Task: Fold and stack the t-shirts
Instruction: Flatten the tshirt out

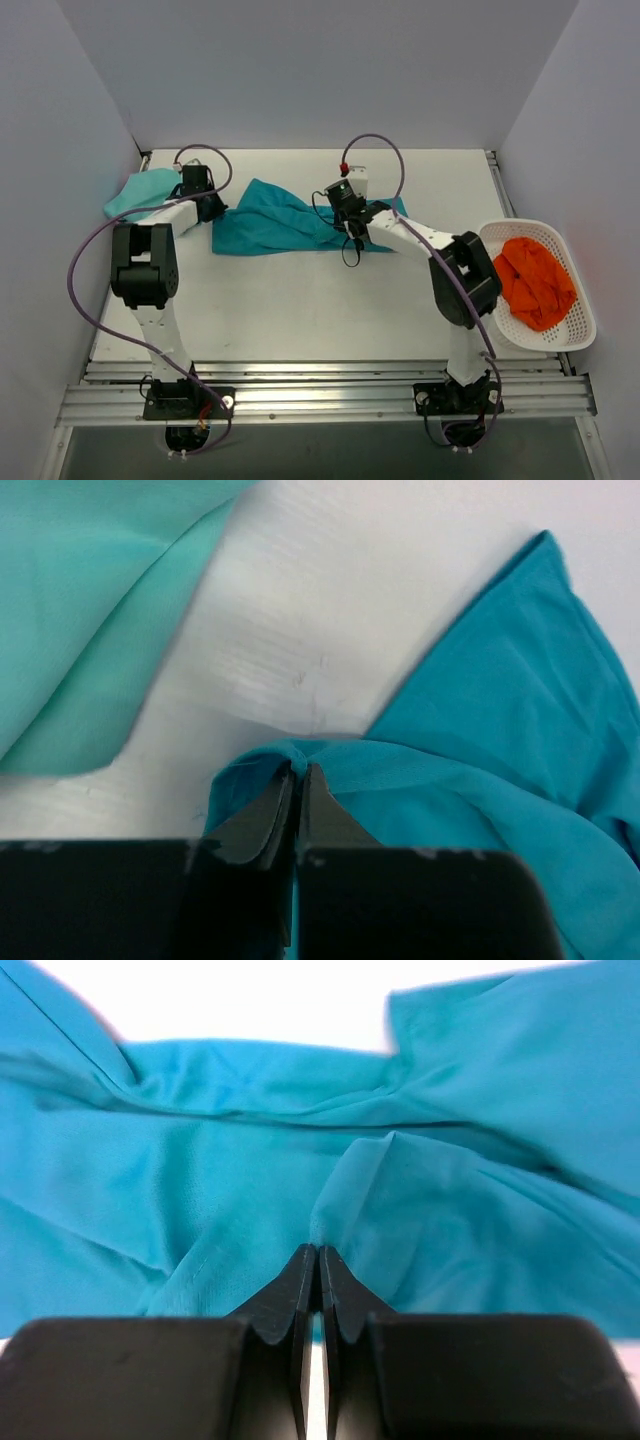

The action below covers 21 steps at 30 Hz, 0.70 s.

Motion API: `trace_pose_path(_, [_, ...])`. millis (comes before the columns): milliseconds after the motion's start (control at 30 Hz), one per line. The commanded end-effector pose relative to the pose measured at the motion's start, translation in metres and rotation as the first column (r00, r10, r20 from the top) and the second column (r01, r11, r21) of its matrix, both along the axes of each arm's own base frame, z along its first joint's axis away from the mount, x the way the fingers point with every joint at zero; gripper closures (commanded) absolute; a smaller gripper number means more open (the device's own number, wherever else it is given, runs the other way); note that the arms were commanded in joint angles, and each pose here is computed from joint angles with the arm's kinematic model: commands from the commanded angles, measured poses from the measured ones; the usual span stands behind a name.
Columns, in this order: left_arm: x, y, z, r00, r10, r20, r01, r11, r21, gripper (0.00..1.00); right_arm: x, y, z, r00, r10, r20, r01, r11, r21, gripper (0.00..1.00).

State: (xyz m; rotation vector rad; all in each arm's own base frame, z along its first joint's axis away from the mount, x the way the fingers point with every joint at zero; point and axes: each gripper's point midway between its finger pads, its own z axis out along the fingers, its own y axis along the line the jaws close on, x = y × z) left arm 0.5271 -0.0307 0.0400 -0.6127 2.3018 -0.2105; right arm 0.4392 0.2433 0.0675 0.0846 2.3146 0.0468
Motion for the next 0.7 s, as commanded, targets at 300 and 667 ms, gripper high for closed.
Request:
trace_pose_path(300, [-0.096, -0.006, 0.250, 0.904, -0.044, 0.425, -0.003, 0.994, 0.109, 0.98, -0.079, -0.088, 0.259, 0.890, -0.149, 0.431, 0.089, 0.984, 0.157, 1.00])
trace_pose_path(667, [-0.259, -0.047, 0.418, 0.632, -0.204, 0.748, 0.214, 0.973, 0.084, 0.98, -0.218, -0.134, 0.413, 0.652, -0.071, 0.755, -0.304, 0.887, 0.346, 1.00])
